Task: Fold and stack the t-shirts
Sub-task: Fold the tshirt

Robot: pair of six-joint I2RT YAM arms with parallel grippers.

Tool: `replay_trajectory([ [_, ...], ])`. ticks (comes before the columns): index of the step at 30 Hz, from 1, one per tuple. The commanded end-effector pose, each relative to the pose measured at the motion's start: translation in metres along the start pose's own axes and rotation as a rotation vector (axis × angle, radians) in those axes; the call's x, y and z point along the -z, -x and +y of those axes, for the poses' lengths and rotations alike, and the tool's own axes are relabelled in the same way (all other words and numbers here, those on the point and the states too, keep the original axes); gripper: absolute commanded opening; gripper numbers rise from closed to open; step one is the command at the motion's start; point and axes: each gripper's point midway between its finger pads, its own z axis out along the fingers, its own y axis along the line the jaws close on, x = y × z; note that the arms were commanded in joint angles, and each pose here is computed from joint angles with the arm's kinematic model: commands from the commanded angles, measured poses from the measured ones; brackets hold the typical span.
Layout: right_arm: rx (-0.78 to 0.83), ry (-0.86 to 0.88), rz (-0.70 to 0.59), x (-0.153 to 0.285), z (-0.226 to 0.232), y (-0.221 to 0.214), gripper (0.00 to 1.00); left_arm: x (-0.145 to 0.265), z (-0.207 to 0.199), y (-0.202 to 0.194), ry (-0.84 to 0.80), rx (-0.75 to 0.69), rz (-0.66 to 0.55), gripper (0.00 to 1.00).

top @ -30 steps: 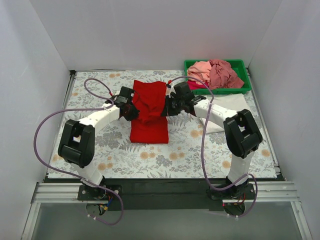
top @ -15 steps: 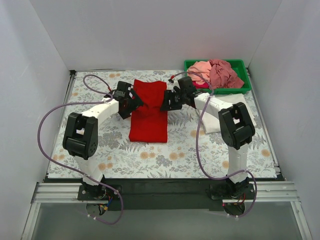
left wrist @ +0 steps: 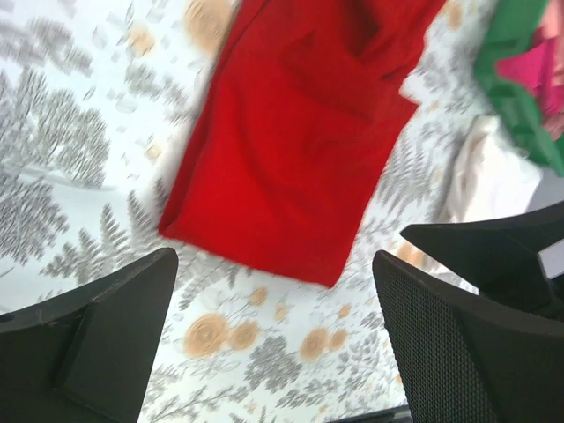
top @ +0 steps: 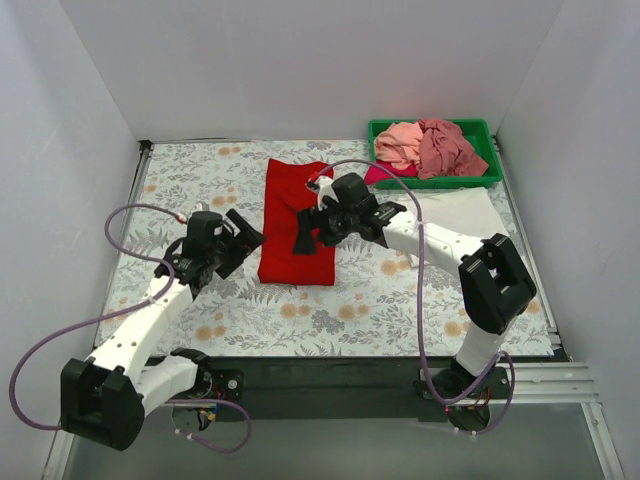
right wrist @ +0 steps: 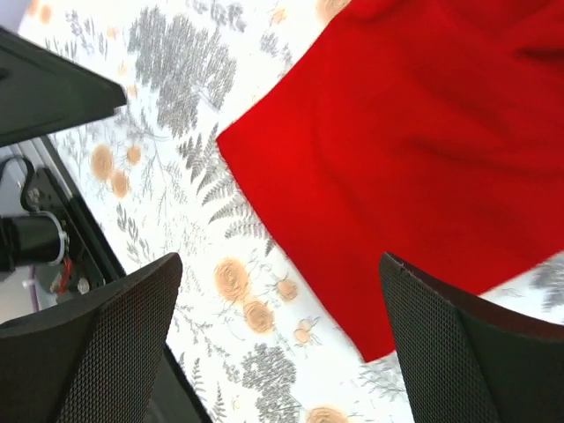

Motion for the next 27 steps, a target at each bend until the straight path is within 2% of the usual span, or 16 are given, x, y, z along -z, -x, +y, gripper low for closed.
replay_trajectory([
  [1, -0.035, -0.1, 0.008, -0.001, -0.004, -0.024, 0.98, -0.003, 0.033, -0.039, 0.042, 0.034, 0.11, 0.93],
  [4, -0.113, -0.17, 0.002, 0.011, -0.012, -0.056, 0.98, -0.012, 0.049, -0.059, 0.079, 0.032, 0.184, 0.93],
  [6, -0.134, -0.154, -0.061, 0.022, -0.007, -0.058, 0.98, -0.016, 0.052, -0.065, 0.081, 0.03, 0.21, 0.93],
  [7, -0.185, -0.173, -0.029, 0.023, -0.016, -0.087, 0.98, -0.021, 0.054, -0.067, 0.086, 0.033, 0.217, 0.92],
  [9, -0.199, -0.17, -0.077, 0.03, -0.017, -0.09, 0.98, -0.026, 0.059, -0.071, 0.099, 0.038, 0.223, 0.86],
  [10, -0.211, -0.182, -0.057, 0.031, -0.022, -0.104, 0.98, -0.029, 0.058, -0.07, 0.092, 0.038, 0.22, 0.84],
  [14, -0.238, -0.183, -0.025, 0.028, -0.025, -0.118, 0.96, -0.039, 0.066, -0.073, 0.124, 0.031, 0.227, 0.75],
  [17, -0.256, -0.186, -0.02, 0.022, -0.027, -0.118, 0.91, -0.045, 0.074, -0.077, 0.158, 0.033, 0.242, 0.65],
  [19, -0.262, -0.172, -0.017, 0.016, -0.026, -0.116, 0.82, -0.05, 0.086, -0.078, 0.209, 0.04, 0.223, 0.59],
  [25, -0.268, -0.195, 0.001, -0.001, -0.035, -0.111, 0.69, -0.06, 0.099, -0.079, 0.261, 0.038, 0.215, 0.53],
  [27, -0.271, -0.206, 0.002, -0.006, -0.038, -0.109, 0.65, -0.063, 0.102, -0.08, 0.279, 0.035, 0.219, 0.47],
])
